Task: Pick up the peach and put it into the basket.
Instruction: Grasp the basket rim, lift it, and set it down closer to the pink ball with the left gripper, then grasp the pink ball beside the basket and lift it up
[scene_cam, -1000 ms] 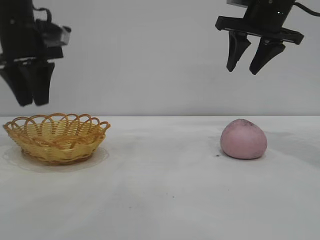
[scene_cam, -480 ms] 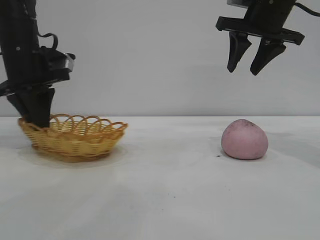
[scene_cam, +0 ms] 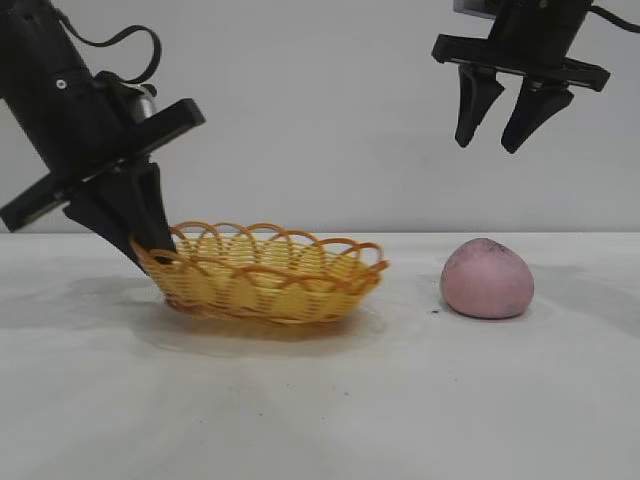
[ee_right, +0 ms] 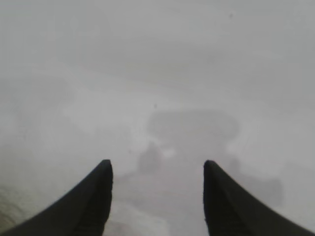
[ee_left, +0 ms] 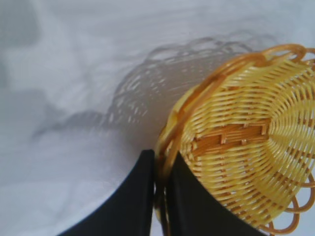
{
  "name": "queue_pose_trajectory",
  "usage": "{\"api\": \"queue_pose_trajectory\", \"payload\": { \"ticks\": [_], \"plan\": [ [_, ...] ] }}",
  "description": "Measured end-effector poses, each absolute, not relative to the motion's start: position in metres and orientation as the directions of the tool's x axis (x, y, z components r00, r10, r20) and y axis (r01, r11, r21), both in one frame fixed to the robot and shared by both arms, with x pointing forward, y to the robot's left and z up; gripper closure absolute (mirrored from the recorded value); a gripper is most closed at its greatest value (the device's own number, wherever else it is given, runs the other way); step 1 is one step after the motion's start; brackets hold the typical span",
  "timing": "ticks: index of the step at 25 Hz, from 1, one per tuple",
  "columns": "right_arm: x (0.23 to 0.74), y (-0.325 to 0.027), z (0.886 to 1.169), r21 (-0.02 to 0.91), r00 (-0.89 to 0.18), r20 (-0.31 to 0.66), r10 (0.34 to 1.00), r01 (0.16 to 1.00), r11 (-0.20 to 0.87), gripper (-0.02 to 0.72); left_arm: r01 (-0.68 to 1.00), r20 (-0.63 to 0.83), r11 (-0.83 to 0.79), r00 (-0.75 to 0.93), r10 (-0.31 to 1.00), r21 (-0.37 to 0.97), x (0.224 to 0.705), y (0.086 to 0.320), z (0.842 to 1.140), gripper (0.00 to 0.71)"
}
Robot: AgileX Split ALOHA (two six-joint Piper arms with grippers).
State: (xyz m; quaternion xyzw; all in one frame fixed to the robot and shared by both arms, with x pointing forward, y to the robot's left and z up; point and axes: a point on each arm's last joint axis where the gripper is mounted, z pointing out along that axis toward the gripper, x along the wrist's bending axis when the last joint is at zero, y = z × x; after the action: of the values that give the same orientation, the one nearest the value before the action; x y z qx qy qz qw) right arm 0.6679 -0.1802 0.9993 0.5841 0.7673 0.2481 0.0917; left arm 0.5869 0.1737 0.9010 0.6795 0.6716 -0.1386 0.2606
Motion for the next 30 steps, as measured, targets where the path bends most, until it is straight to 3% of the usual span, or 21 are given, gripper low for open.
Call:
{"api": "queue_pose_trajectory", "payload": {
  "ticks": [1,5,10,12,19,23,26,30],
  "plan": [
    [0.668,-0.18,0.999,0.486,-0.302,0.15,0.941,0.852,0.196,0.354,0.985,-0.543,0.045,0.052,0.838,0.164,0.587,0.173,0.901,0.644],
    [0.666,-0.177,0.999,0.48,-0.307,0.15,0.94,0.853,0.202,0.354,0.986,-0.55,0.052,0.044,0.834,0.159,0.586,0.173,0.901,0.644],
    [0.665,-0.177,0.998,0.47,-0.31,0.152,0.939,0.858,0.207,0.354,0.989,-0.556,0.041,0.047,0.83,0.145,0.585,0.172,0.901,0.373],
    [0.665,-0.177,0.998,0.465,-0.31,0.152,0.938,0.86,0.209,0.354,0.988,-0.547,0.015,0.071,0.834,0.152,0.583,0.173,0.904,0.317],
    [0.664,-0.177,0.998,0.456,-0.311,0.154,0.938,0.864,0.212,0.354,0.956,-0.432,-0.073,0.196,0.88,0.286,0.58,0.203,0.949,0.305],
    [0.662,-0.173,0.997,0.448,-0.323,0.153,0.934,0.865,0.226,0.354,0.924,-0.182,-0.136,0.212,0.96,0.357,0.58,0.236,0.969,0.305],
    [0.656,-0.164,0.996,0.423,-0.354,0.152,0.923,0.867,0.263,0.354,0.941,-0.023,-0.103,0.117,0.993,0.322,0.579,0.259,0.969,0.305],
    [0.644,-0.152,0.993,0.335,-0.394,0.166,0.904,0.885,0.324,0.354,0.949,0.022,-0.056,0.052,0.998,0.311,0.574,0.275,0.971,0.305]
  ]
}}
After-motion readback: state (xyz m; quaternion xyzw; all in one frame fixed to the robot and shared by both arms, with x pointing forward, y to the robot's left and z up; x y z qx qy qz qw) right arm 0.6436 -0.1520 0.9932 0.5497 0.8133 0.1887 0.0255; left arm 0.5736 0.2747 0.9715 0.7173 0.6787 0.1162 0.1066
